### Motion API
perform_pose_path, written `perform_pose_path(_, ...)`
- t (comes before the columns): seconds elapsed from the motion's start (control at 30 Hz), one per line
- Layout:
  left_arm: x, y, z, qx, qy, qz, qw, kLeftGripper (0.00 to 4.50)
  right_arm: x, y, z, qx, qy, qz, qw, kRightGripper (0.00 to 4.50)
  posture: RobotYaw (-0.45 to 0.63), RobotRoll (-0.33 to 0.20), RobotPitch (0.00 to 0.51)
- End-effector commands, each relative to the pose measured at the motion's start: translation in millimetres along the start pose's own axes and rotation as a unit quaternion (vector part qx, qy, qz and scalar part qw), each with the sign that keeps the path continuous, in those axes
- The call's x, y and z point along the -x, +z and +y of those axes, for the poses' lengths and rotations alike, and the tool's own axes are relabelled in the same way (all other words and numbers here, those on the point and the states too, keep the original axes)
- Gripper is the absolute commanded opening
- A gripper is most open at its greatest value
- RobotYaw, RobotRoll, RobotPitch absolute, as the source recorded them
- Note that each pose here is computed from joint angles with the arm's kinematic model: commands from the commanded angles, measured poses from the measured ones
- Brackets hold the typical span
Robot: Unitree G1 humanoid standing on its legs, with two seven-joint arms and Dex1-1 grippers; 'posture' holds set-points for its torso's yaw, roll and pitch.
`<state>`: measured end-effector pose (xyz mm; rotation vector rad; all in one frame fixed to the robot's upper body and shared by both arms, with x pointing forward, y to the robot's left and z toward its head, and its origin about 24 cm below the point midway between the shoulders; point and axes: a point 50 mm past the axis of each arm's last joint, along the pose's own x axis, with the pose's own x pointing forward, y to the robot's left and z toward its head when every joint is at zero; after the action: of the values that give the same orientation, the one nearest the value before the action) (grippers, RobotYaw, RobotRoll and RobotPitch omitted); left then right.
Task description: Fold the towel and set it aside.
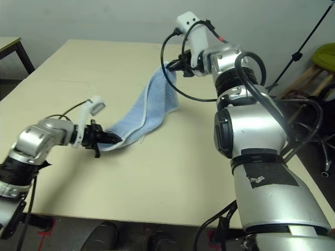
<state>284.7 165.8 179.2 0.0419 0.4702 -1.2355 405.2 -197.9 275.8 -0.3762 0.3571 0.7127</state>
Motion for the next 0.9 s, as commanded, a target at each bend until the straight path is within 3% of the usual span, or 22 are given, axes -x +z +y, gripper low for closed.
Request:
perform_pose_path(0.03,24.3,9.8,-6.4,0.022,-0.026,-0.033,0.999,0.03,10.4,-11.7,-2.8,0.002,0.032,0.029,0.999,0.00,0.23,0.000,0.054)
perform_pose_path(0.23,53.2,10.3,3.6,0.024,0.012,-0.013,1.000,0.03,24.2,-36.8,-2.2,-0.004,0.094,0.074,0.993,0.00,0.23,0.000,0.060)
perform_pose_path(0.4,55.6,-1.3,0.2,0.013,-0.013,0.039,0.999,0.03,35.1,-60.3,10.7,-0.001,0.178,0.123,0.976,0.00,0.22,0.000,0.066)
perform_pose_path(0.5,58.6,-8.0,8.0,-0.001,-0.002,0.065,0.998,0.03,40.4,-70.1,17.7,0.003,0.205,0.142,0.968,0.00,0.21,0.000,0.065)
perform_pose_path(0.6,63.5,0.4,35.5,-0.038,0.063,0.051,0.996,0.03,31.2,-72.4,5.9,0.022,0.130,0.143,0.981,0.00,0.18,0.000,0.064)
perform_pose_path(0.7,65.3,24.1,70.6,-0.112,0.168,0.013,0.979,0.03,22.7,-58.6,-10.4,0.049,0.025,0.096,0.994,0.00,0.18,0.000,0.063)
perform_pose_path(0.8,67.2,54.2,97.2,-0.182,0.279,-0.009,0.943,0.03,20.9,-33.3,-25.1,0.080,-0.100,0.031,0.991,0.00,0.18,0.000,0.063)
perform_pose_path(0.9,69.7,91.9,107.6,-0.241,0.378,-0.067,0.892,0.03,23.7,-4.7,-31.8,0.085,-0.190,-0.053,0.977,0.00,0.18,0.000,0.064)
